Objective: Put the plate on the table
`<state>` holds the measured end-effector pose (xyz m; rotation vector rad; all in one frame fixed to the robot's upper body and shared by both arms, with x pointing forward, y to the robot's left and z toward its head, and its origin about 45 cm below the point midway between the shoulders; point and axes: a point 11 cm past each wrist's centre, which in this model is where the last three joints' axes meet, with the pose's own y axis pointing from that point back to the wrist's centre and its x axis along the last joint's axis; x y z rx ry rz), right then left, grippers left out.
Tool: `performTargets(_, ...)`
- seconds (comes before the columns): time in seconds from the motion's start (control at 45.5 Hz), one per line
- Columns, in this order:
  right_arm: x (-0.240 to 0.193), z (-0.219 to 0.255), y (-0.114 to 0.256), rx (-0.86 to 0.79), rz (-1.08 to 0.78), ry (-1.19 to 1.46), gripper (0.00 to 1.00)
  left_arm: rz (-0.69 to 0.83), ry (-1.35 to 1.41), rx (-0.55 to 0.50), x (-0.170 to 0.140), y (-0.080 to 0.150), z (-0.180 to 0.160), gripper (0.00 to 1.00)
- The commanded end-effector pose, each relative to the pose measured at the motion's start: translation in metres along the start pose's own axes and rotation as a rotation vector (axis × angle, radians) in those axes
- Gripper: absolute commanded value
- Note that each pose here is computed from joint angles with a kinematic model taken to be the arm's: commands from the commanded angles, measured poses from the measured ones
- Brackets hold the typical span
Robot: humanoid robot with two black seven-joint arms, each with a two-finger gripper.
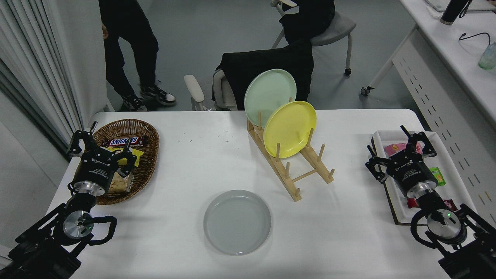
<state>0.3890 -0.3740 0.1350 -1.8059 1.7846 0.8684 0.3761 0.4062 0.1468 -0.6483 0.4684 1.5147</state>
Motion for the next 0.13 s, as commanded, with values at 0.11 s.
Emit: performTargets(0.11, 0.0034, -0.0023, 0.0001, 0.003, 0.011, 0.004, 1.00, 0.000, 0.000, 0.001, 0.0000, 0.0001, -0.0003, 0.98)
